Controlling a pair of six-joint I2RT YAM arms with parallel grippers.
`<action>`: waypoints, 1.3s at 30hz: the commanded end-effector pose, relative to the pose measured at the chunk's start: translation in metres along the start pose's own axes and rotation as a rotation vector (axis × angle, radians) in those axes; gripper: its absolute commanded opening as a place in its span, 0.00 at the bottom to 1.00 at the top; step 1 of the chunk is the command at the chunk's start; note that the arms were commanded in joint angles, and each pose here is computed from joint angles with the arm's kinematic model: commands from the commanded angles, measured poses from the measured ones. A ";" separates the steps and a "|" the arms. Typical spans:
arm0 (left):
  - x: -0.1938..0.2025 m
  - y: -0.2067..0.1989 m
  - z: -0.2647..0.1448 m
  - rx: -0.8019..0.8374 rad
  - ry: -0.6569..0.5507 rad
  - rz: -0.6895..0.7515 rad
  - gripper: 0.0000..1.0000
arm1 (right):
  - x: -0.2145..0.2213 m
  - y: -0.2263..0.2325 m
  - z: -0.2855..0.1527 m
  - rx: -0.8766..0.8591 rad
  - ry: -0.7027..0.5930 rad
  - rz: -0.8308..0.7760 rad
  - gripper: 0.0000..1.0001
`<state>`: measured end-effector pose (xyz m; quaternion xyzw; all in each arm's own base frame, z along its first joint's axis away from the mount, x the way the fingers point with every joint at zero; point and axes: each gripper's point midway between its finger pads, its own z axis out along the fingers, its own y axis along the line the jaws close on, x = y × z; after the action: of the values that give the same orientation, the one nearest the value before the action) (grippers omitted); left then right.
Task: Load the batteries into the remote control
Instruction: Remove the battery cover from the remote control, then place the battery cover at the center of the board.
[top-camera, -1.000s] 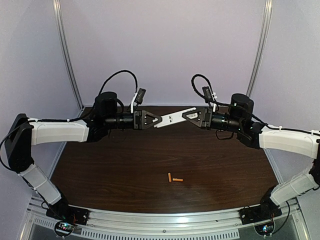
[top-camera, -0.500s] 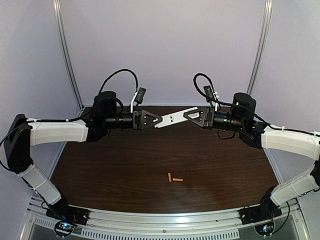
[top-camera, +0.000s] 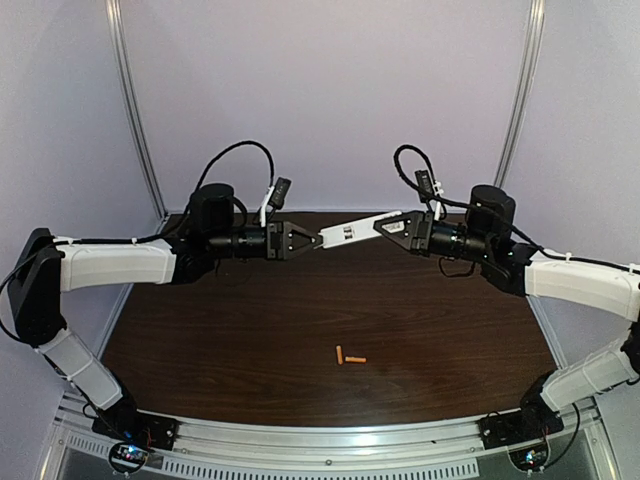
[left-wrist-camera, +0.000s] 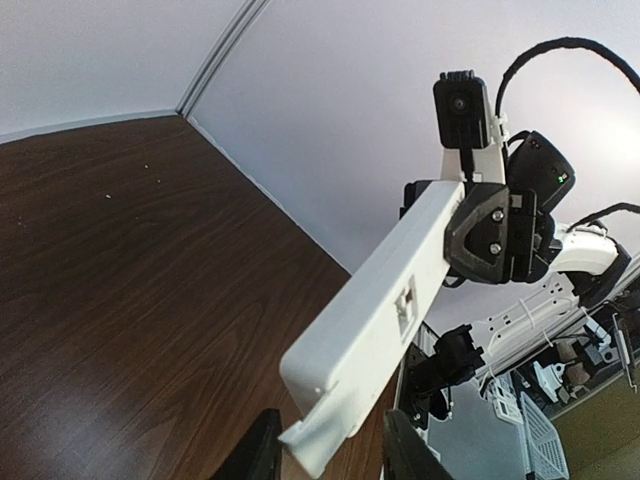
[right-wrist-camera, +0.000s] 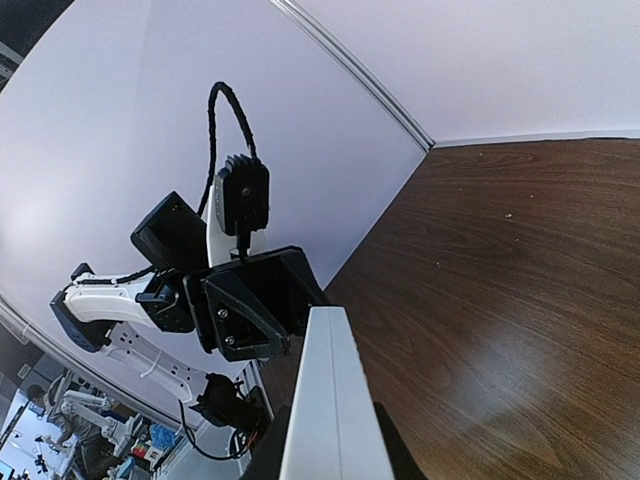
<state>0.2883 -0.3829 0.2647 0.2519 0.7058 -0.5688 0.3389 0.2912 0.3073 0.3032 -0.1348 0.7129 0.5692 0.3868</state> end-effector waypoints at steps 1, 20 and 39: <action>-0.004 0.001 -0.002 -0.014 -0.012 0.019 0.31 | -0.010 0.006 -0.007 -0.007 -0.048 -0.017 0.00; -0.016 -0.032 -0.019 0.066 -0.054 0.089 0.00 | -0.012 -0.043 -0.027 0.160 -0.057 0.023 0.00; 0.069 0.086 -0.081 -0.665 0.263 0.225 0.00 | 0.005 -0.070 -0.067 0.276 0.012 0.027 0.00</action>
<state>0.2725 -0.3245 0.1860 0.2540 0.8161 -0.3950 0.3369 0.3103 0.2290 0.2588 -0.0656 0.7847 0.4746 0.3933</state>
